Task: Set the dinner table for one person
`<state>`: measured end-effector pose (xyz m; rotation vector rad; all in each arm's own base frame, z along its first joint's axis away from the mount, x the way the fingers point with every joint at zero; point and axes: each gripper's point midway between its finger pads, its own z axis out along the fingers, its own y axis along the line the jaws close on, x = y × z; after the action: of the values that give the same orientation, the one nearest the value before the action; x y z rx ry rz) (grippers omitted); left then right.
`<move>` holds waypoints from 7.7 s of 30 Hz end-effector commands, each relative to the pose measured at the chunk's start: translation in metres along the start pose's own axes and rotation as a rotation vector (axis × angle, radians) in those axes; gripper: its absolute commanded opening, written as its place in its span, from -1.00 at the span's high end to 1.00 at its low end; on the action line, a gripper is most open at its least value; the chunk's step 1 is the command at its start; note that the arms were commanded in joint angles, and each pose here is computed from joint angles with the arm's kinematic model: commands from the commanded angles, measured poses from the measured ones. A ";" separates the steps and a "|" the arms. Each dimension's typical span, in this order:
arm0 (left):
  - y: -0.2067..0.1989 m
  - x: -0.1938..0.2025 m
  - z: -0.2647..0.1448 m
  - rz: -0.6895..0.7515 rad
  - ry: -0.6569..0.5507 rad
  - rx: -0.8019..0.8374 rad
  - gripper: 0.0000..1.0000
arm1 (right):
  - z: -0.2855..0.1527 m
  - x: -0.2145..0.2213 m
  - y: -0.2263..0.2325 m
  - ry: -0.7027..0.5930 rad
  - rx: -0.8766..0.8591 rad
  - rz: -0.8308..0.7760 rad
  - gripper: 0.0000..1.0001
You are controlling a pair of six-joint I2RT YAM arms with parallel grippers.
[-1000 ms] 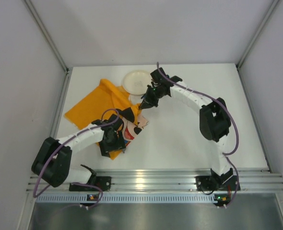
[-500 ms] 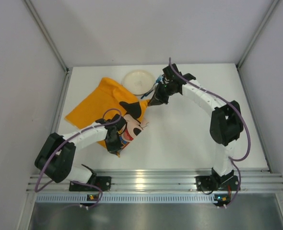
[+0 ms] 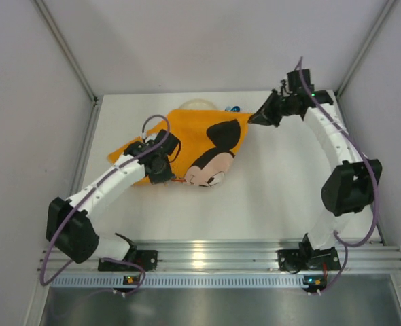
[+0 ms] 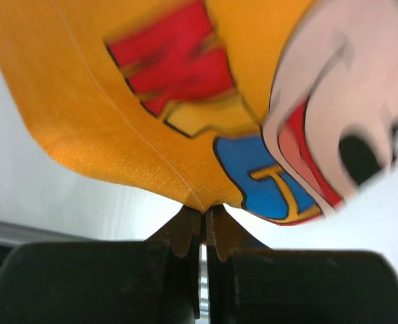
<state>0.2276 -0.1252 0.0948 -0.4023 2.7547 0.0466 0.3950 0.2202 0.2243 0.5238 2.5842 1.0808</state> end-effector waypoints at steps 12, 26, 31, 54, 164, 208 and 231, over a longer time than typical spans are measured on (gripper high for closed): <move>0.038 -0.107 -0.164 -0.106 -0.406 0.055 1.00 | -0.204 0.006 -0.011 -0.420 -0.046 0.037 1.00; 0.003 -0.241 -0.230 -0.137 -0.675 0.212 1.00 | -0.209 -0.080 0.012 -0.446 -0.135 0.099 1.00; 0.002 -0.303 -0.235 -0.182 -0.716 0.296 1.00 | -0.221 -0.132 0.048 -0.450 -0.255 0.091 1.00; 0.042 0.019 -0.085 -0.329 0.082 0.389 0.49 | -0.142 0.135 -0.165 -0.099 0.171 0.309 0.79; 0.031 -0.112 0.007 -0.192 -0.038 0.199 -0.96 | 0.186 -0.118 -0.080 -0.175 0.323 -0.076 0.88; 0.033 -0.095 -0.002 -0.156 -0.074 0.261 -0.95 | 0.010 -0.046 -0.172 -0.276 0.644 -0.249 -0.05; 0.022 -0.111 0.009 -0.134 -0.061 0.275 -0.94 | 0.180 -0.141 0.007 -0.271 -0.004 -0.054 0.53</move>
<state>0.3087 -0.0726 0.1090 -0.5280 2.6735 -0.3217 0.5819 0.2442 0.1039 0.4763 2.4321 0.7430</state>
